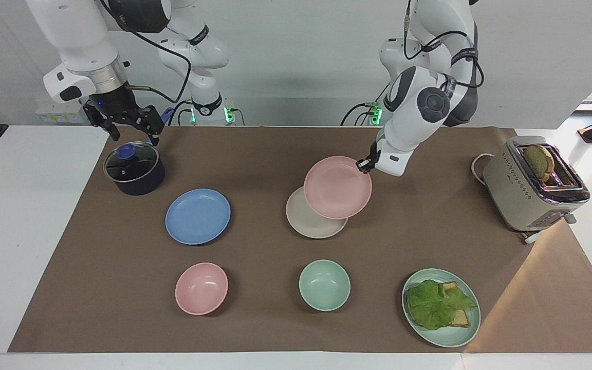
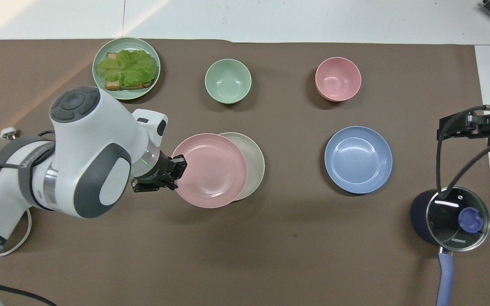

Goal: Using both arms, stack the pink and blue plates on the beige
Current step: 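Grasp the pink plate rim and carry it onto the beige plate, then open the left gripper to release the pink plate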

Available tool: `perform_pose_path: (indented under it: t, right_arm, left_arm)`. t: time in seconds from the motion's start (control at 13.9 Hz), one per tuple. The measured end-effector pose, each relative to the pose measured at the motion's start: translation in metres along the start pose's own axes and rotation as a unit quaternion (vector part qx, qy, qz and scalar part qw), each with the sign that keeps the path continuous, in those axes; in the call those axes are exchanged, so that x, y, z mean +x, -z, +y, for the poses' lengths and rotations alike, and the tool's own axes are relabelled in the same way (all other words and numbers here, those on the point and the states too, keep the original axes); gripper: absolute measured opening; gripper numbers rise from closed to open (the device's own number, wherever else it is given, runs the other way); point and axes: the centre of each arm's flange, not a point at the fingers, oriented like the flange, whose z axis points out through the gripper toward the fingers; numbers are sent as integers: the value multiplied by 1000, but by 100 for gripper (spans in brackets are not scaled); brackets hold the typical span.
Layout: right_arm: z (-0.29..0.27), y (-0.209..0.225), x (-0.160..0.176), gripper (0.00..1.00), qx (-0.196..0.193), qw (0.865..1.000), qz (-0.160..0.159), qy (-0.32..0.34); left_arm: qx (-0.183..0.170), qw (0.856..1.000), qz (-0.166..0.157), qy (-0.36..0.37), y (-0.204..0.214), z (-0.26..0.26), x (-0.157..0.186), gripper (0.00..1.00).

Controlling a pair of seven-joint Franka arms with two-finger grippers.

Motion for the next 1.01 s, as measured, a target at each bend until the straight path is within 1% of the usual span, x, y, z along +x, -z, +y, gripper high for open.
perform_pose_path:
  t: [0.14, 0.29, 0.5, 0.58, 0.72, 0.86, 0.94, 1.01]
  right_arm:
    - [0, 0, 0, 100, 0, 1000, 0, 0]
    - [0, 0, 0, 100, 0, 1000, 0, 0]
    - [0, 0, 0, 100, 0, 1000, 0, 0]
    - [0, 0, 0, 100, 0, 1000, 0, 0]
    - [0, 0, 0, 100, 0, 1000, 0, 0]
    - [0, 0, 0, 100, 0, 1000, 0, 0]
    - [0, 0, 0, 100, 0, 1000, 0, 0]
    - [0, 0, 0, 100, 0, 1000, 0, 0]
  left_arm:
    - [-12, 1000, 15, -6, -26, 11, -2, 5]
    - [-16, 1000, 23, -8, -51, 20, 1, 5]
    - [-19, 999, 28, -6, -60, 22, 7, 5]
    - [-20, 999, 29, -5, -59, 22, 7, 12]
    - [-22, 999, 30, -5, -58, 22, 8, 37]
    - [-23, 999, 31, -4, -56, 21, 10, 58]
    - [-24, 999, 32, -2, -54, 19, 13, 73]
    - [-27, 999, 35, 2, -50, 15, 19, 84]
